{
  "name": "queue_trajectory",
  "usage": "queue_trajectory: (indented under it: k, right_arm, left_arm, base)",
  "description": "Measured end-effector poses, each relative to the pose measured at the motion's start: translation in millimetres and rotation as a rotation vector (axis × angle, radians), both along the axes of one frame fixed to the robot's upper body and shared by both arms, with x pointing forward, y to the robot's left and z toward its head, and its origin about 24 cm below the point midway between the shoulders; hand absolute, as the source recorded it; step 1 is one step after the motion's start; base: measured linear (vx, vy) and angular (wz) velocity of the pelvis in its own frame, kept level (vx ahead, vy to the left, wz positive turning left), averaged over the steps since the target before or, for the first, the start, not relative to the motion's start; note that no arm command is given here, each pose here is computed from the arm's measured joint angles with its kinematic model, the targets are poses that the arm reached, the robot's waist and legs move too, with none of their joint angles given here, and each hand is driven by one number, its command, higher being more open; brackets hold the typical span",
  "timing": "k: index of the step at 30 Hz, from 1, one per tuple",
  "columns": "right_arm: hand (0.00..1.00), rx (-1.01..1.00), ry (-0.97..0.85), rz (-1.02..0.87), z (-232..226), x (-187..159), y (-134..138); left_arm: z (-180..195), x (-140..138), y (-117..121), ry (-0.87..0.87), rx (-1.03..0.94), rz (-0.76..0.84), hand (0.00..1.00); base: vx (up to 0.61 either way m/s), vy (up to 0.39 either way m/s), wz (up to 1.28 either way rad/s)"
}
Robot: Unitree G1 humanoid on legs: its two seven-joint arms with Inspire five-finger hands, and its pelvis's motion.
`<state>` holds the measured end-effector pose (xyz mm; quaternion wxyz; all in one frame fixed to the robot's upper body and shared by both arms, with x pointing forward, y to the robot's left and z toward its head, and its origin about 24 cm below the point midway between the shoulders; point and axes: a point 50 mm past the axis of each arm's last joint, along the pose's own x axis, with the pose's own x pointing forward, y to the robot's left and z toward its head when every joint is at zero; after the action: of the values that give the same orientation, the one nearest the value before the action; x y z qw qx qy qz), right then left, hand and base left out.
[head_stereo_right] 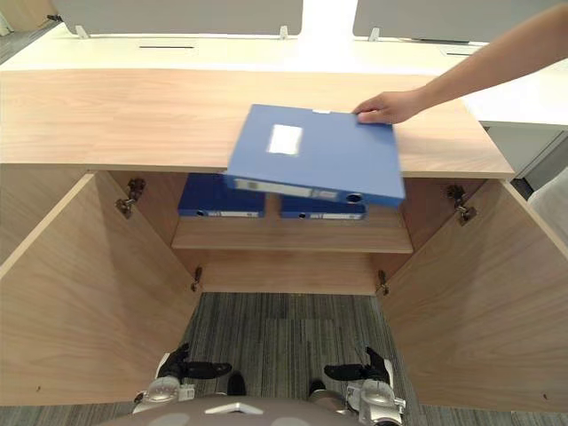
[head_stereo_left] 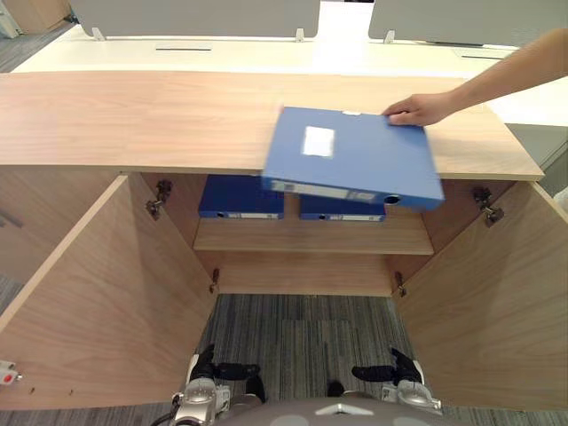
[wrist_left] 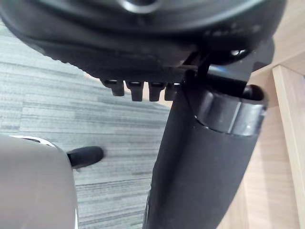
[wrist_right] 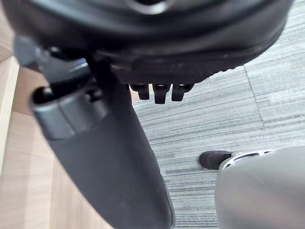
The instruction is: Walk over to the cabinet, pick up the folder, carry it to the office cabinet, place the folder inside the office cabinet, then close the office cabinet door
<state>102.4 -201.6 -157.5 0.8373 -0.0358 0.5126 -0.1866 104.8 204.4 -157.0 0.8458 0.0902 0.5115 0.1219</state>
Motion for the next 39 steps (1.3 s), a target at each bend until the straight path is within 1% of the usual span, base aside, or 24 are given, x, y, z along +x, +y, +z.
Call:
queue_trajectory:
  k: [8, 11, 12, 14, 18, 24, 26, 28, 29, 33, 36, 39]
  right_arm:
    - [1.0, -0.009, 0.028, -0.026, -1.9, -6.2, -6.0]
    - [1.0, -0.013, 0.035, -0.031, -2.4, -8.8, -7.7]
    - [1.0, -0.016, 0.035, -0.029, -2.2, -8.6, -8.4]
    - [1.0, -0.017, 0.036, -0.028, -2.2, -9.2, -8.7]
    - [1.0, -0.025, 0.052, -0.035, -3.1, -17.8, -11.8]
    - [1.0, -0.029, 0.064, -0.038, -3.8, -23.1, -13.7]
    - [1.0, -0.029, 0.068, -0.038, -4.1, -25.3, -13.7]
    - [1.0, -0.031, 0.071, -0.039, -4.2, -26.7, -14.3]
    - [1.0, -0.033, 0.075, -0.039, -4.2, -28.3, -15.2]
    - [1.0, -0.044, 0.09, -0.029, -4.5, -34.5, -18.9]
    - [1.0, -0.048, 0.102, -0.028, -5.0, -38.9, -20.0]
    - [1.0, -0.05, 0.108, -0.026, -5.4, -41.4, -19.9]
  left_arm:
    - [-0.4, -1.9, 0.4, 0.005, 0.006, 0.0, 1.0]
    - [1.6, 3.9, -1.5, -0.012, 0.021, -0.037, 1.0]
    - [4.1, 8.4, -2.2, -0.031, 0.034, -0.077, 1.0]
    - [8.6, 13.4, -2.1, -0.072, 0.042, -0.083, 1.0]
    - [30.2, 19.2, -6.2, -0.242, 0.06, -0.132, 1.0]
    - [36.6, 21.6, -4.5, -0.299, 0.035, -0.081, 1.0]
    - [47.6, 25.0, -6.2, -0.362, 0.036, -0.089, 1.0]
    - [64.8, 31.7, -10.3, -0.454, 0.034, -0.124, 1.0]
    - [78.6, 36.9, -13.4, -0.528, 0.029, -0.165, 1.0]
    - [105.0, 50.9, -21.2, -0.676, 0.03, -0.236, 1.0]
    - [118.4, 56.9, -23.0, -0.74, 0.058, -0.263, 1.0]
    - [129.0, 57.6, -22.9, -0.79, 0.076, -0.253, 1.0]
  base:
    - [0.01, 0.001, 0.02]
    - [0.0, 0.0, 0.0]
    - [0.0, 0.0, 0.0]
    - [0.0, 0.0, 0.0]
    - [-0.01, 0.003, 0.09]
    - [0.0, 0.0, 0.01]
    - [0.0, 0.0, 0.0]
    - [0.0, 0.0, 0.0]
    - [0.0, 0.0, 0.0]
    - [0.0, 0.0, 0.0]
    - [0.0, 0.0, 0.0]
    - [0.03, -0.012, -0.01]
